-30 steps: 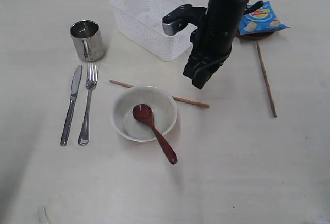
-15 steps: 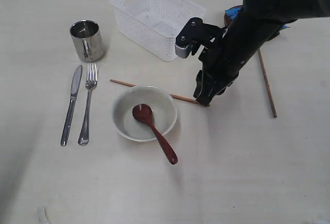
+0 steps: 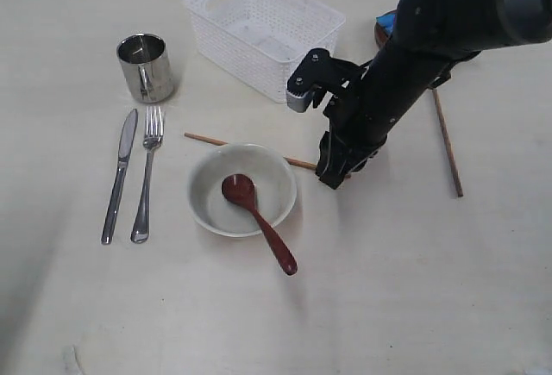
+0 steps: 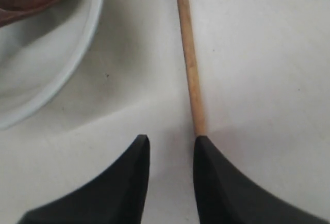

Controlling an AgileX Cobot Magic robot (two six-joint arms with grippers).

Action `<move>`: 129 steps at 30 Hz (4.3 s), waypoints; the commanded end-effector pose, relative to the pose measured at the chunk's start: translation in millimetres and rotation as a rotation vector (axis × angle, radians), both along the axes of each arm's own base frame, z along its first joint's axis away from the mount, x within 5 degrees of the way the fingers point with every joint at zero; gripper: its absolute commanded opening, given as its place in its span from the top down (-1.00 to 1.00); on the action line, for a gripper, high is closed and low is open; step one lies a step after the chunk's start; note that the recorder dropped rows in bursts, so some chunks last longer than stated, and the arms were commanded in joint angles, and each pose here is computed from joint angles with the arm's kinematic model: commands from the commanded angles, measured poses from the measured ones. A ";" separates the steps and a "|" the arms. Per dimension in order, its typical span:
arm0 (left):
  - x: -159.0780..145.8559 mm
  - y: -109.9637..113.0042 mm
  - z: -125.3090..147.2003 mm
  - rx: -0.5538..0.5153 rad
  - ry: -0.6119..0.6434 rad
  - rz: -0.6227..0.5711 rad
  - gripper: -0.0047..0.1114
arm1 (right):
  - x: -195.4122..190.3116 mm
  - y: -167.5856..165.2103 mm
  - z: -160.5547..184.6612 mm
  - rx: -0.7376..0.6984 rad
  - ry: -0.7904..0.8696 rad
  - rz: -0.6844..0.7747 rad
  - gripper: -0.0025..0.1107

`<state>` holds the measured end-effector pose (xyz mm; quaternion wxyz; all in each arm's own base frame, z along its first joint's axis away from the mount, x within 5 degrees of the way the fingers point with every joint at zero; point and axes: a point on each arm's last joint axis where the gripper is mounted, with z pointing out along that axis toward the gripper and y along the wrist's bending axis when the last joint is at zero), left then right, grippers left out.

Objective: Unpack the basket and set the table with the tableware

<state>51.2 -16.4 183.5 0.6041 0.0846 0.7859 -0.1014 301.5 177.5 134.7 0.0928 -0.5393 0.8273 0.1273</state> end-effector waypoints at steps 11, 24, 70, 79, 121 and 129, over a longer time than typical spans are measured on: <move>-0.2 -0.2 -0.8 0.001 -0.002 -0.006 0.92 | 5.8 -2.0 -30.8 -0.047 0.011 0.014 0.59; -0.2 -0.2 -0.8 0.001 -0.002 -0.006 0.92 | 5.0 -9.5 -12.8 -0.112 -0.040 0.070 0.96; -0.2 -0.2 -0.8 0.001 -0.002 -0.006 0.92 | -63.7 44.7 39.1 -0.157 -0.176 0.325 0.96; -0.1 -0.1 -0.8 0.004 -0.003 -0.005 0.92 | -68.3 41.9 57.6 -0.126 -0.200 0.311 0.96; -0.2 -0.2 -0.8 0.002 -0.002 -0.005 0.92 | -67.8 44.7 50.2 -0.118 -0.171 0.297 0.48; -0.2 -0.2 -0.8 0.002 -0.002 -0.005 0.92 | -67.6 43.4 54.8 -0.119 -0.194 0.306 0.44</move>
